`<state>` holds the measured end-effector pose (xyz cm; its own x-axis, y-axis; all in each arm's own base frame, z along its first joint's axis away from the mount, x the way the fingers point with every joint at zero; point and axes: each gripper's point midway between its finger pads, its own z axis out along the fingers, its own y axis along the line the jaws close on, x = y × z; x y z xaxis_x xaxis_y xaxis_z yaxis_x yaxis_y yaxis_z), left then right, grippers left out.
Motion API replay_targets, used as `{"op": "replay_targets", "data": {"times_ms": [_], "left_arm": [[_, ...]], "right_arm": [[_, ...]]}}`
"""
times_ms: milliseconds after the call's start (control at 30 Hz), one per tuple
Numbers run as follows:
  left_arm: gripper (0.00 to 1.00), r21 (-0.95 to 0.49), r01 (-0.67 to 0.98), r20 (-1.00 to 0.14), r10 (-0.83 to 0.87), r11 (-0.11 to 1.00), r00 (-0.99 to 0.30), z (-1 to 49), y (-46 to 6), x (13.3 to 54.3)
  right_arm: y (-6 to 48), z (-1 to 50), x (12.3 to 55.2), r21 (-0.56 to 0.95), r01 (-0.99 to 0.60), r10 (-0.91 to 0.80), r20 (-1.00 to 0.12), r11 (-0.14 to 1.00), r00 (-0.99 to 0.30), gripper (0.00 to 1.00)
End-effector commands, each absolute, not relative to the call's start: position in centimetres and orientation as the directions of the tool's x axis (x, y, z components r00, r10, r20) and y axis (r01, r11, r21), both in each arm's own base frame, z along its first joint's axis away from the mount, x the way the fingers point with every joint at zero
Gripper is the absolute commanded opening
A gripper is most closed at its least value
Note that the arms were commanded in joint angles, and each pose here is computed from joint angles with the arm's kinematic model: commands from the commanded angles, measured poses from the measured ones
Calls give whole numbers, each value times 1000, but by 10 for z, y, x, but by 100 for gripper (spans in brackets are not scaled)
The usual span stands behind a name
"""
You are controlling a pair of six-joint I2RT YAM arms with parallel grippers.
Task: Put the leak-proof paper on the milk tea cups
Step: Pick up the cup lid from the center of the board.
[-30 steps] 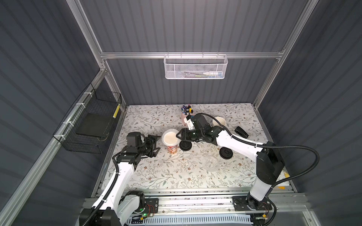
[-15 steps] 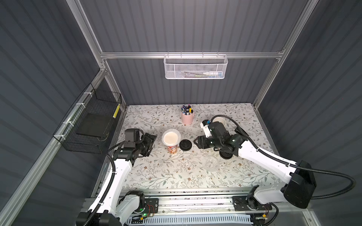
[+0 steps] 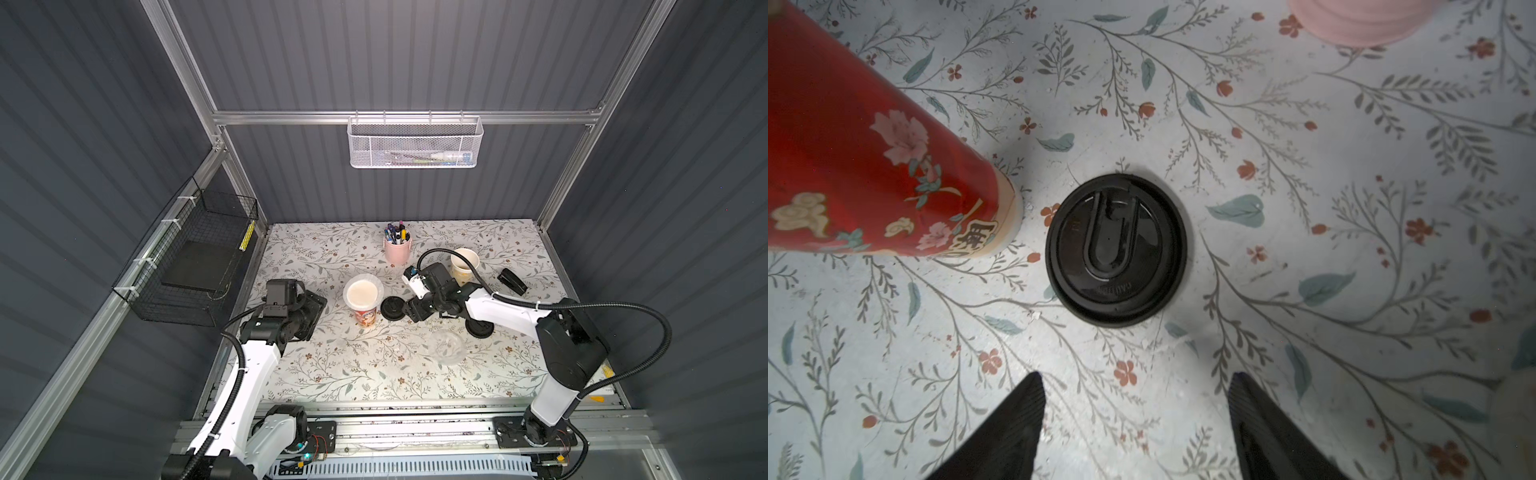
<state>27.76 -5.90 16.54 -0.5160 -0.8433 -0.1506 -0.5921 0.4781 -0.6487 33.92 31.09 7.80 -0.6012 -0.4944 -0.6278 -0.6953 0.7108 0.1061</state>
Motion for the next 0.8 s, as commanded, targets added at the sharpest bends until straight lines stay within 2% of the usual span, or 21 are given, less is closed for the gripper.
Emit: {"op": "replay_targets", "data": {"times_ms": [0, 167, 533, 767], "left_arm": [[77, -619, -603, -165, -834, 503, -526, 157, -56, 271], [77, -618, -605, -158, -833, 503, -531, 155, -57, 273], [77, -614, -605, -152, -828, 507, -540, 152, -59, 277], [77, -611, -606, -152, -827, 508, -541, 152, -59, 276]], "right_arm": [[332, 87, 356, 45, -771, -530, -701, 636, -478, 73], [345, 74, 358, 46, -801, -536, -719, 597, -441, 73], [360, 53, 359, 55, -812, -560, -697, 581, -448, 74], [361, 41, 363, 51, -797, -566, -678, 602, -470, 74]]}}
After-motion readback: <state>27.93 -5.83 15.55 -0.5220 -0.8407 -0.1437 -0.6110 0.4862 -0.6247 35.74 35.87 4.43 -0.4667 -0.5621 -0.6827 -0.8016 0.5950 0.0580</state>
